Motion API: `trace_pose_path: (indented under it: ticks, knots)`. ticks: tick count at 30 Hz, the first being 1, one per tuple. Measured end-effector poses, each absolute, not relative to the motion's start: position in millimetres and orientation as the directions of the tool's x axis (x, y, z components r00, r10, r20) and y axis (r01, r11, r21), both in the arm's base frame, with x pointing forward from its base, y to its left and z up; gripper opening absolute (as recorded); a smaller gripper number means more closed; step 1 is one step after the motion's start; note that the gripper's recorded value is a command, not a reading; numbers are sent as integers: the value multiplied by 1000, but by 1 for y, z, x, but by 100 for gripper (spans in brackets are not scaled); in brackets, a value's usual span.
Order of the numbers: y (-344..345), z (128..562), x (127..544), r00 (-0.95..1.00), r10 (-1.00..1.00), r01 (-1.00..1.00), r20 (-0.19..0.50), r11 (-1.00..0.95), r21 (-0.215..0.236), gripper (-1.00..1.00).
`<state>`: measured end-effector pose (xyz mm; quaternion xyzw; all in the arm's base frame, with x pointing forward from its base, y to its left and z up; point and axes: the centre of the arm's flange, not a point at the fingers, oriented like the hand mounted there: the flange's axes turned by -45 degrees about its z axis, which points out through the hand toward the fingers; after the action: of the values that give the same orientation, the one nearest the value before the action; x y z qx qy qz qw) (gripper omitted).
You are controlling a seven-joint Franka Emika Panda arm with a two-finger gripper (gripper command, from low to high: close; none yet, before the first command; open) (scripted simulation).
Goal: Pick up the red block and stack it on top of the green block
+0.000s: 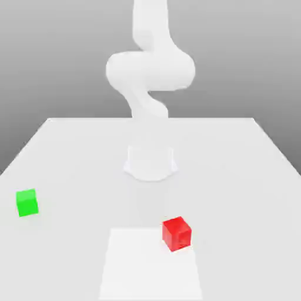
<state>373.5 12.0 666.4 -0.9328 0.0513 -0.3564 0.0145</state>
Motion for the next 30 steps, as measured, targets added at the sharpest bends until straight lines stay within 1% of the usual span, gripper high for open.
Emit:
trace_pose_path:
  ticks: [3,6,9,12,15,18,21,24,25,26,30]
  knots:
    - [24,608,401,779,-224,-191,586,-974,-118,0]
    - [33,550,418,796,-336,-299,503,-941,-156,0]
    - [39,492,428,792,-446,-411,416,-895,-176,0]
    - [44,434,429,767,-551,-521,328,-834,-181,0]
    - [49,378,423,721,-649,-627,242,-760,-168,0]
    - [52,325,410,656,-738,-725,161,-675,-139,0]
    - [55,276,390,572,-815,-810,89,-579,-94,0]
    - [59,232,364,474,-880,-879,28,-475,-37,0]
    - [60,220,356,444,-896,-896,13,-445,-19,0]
    - [60,211,353,428,-904,-904,7,-428,-11,0]
    - [60,181,352,408,-913,-913,1,-408,-5,0]
